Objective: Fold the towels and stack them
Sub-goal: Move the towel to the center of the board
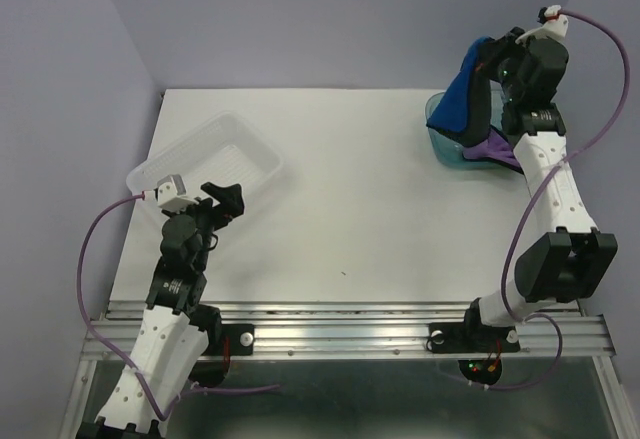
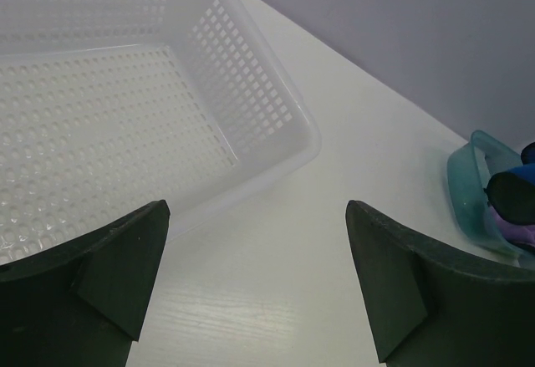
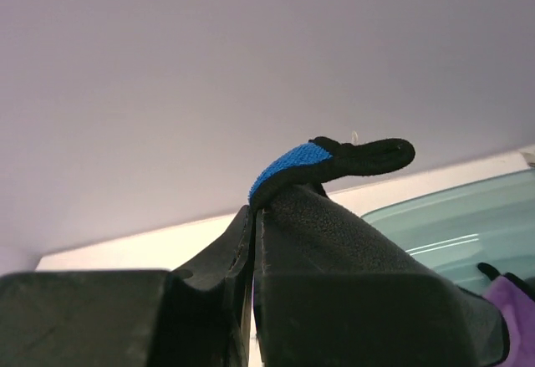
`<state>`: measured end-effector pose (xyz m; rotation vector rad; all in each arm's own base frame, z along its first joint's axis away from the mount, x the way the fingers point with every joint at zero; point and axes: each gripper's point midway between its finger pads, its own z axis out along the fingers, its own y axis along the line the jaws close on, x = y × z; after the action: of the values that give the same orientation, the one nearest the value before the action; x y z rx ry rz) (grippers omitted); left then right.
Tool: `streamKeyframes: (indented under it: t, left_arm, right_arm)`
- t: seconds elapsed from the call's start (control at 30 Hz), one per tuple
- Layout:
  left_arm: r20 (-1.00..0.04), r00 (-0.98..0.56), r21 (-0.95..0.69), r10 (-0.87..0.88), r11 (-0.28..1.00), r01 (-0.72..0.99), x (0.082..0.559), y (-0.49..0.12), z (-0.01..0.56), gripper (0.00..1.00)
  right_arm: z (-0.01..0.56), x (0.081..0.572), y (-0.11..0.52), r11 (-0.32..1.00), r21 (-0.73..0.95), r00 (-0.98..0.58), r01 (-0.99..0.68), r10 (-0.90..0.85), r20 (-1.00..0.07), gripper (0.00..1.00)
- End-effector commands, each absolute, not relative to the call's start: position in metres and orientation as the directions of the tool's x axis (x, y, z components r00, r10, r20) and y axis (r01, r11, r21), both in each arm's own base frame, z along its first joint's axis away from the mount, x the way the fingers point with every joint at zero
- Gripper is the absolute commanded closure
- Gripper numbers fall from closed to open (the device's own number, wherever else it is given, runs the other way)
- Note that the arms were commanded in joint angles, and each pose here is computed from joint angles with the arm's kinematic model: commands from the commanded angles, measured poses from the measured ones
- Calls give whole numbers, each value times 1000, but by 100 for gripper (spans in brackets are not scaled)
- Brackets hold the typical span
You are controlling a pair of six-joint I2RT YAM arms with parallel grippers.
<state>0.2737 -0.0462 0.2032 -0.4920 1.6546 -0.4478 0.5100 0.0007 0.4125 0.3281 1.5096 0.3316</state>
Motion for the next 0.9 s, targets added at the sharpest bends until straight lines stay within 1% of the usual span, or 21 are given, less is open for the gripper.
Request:
streamKeyframes:
  t: [0.0,0.1,0.17,0.23,0.3,0.33,0.37,0.4,0.43,0.47,0.5,0.57,0.6,0.63,0.67,0.7,0.73,0.77,0.8,0.83,0.87]
  left_arm:
    - [-826,-90,-555,-556,831,-37,276,-48,216,1]
    - [-824,-96,-557,-558,829,-37,276,-49,215,1]
    - [-823,-97,-559,-560,828,-32,276,-50,216,1]
    - [-821,-102,-562,-562,826,-26,277,-51,217,1]
    - [-820,-104,-564,-562,826,-15,277,-53,219,1]
    - [-818,-106,-567,-565,823,-11,277,-54,220,1]
    - [-818,-113,-568,-565,823,-1,277,-57,220,1]
    - [-817,-119,-569,-564,823,6,278,-58,220,1]
    - [-816,-131,-570,-563,822,20,278,-62,220,1]
    - [-814,-134,-572,-565,820,19,279,-62,219,1]
    - [-812,-140,-575,-567,818,24,279,-64,219,1]
    - [-808,-154,-580,-569,814,37,279,-68,219,1]
    - [-806,-161,-581,-569,812,41,280,-69,218,1]
    - [-804,-169,-584,-570,810,46,280,-71,217,1]
    - [-802,-172,-587,-572,808,50,281,-72,217,1]
    - [-800,-186,-588,-571,807,52,281,-74,215,1]
    - [-795,-203,-595,-572,800,76,281,-80,215,1]
    - [-790,-222,-601,-572,794,93,280,-85,214,1]
    - [-777,-241,-614,-581,785,87,282,-87,210,1]
    - [-770,-270,-621,-578,777,108,281,-94,208,1]
    - [-767,-290,-622,-573,775,115,281,-98,204,1]
  right_arm:
    - [469,478,50,892,351,49,-283,379,-924,99]
    - [507,451,77,829,345,40,-440,402,-915,99]
    - [511,430,103,757,358,-36,-547,406,-913,99]
    - [520,407,128,686,367,-74,-629,417,-906,99]
    - [515,390,150,634,371,-114,-679,408,-906,99]
    - [519,373,167,600,365,-122,-712,407,-905,99]
    - [526,362,175,576,341,-100,-743,408,-907,99]
    - [516,356,183,552,361,-133,-752,408,-903,99]
    - [524,340,189,523,349,-118,-777,422,-899,99]
    - [523,334,190,498,383,-147,-778,448,-882,99]
    - [502,339,190,499,430,-196,-752,454,-869,99]
    - [484,341,180,546,488,-217,-681,487,-846,99]
    - [467,343,178,554,527,-257,-644,493,-831,99]
    - [424,350,177,574,581,-332,-577,486,-809,99]
    - [400,353,174,595,609,-372,-525,483,-793,99]
    - [379,358,166,631,622,-377,-464,495,-783,99]
    - [339,359,162,658,652,-443,-378,490,-751,99]
    - [280,360,150,701,667,-497,-251,498,-710,99]
    - [243,356,143,724,668,-537,-174,499,-680,98]
    - [188,347,130,757,651,-584,-52,506,-635,93]
    - [184,350,126,767,641,-575,-29,512,-638,93]
